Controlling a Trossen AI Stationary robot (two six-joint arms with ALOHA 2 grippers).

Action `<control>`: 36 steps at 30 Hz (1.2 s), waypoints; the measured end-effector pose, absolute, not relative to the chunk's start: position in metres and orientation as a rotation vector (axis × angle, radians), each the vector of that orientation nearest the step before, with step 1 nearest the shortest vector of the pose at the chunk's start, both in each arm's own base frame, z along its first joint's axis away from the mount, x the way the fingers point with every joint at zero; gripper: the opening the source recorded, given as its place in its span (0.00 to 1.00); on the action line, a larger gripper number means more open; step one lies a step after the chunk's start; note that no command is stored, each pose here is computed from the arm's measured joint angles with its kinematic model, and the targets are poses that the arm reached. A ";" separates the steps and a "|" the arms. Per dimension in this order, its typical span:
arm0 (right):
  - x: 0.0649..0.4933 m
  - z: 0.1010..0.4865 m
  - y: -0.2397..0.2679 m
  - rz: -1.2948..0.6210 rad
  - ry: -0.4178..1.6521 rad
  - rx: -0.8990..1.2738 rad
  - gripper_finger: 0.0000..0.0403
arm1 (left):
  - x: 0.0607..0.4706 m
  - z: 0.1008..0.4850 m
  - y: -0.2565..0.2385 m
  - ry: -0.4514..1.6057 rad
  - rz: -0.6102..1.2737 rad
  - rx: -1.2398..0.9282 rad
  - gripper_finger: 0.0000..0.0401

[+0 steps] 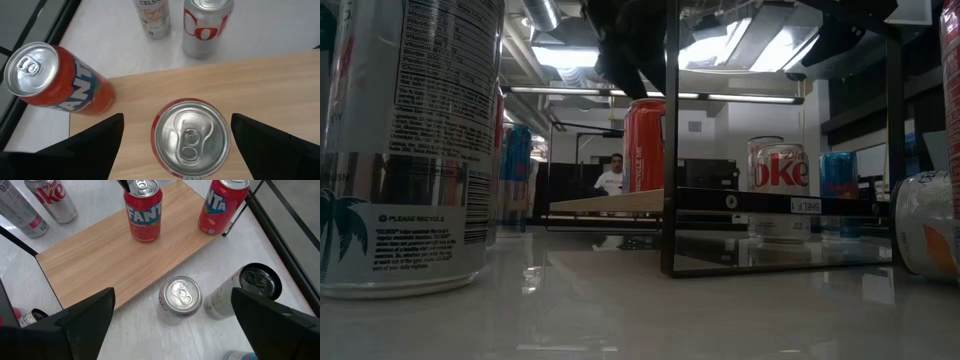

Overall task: Place canned beverage on shelf
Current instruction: Align the left orange soda can with the other orange soda can

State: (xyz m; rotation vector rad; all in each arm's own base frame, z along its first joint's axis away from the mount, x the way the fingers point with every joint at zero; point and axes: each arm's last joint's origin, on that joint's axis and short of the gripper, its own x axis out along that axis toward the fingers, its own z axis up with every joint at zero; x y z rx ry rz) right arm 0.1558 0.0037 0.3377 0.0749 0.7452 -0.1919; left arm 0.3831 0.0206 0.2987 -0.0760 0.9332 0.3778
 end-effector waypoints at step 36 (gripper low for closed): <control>0.156 0.338 0.004 -0.192 0.745 0.075 0.97 | 0.376 0.249 0.018 0.934 0.560 -0.259 0.90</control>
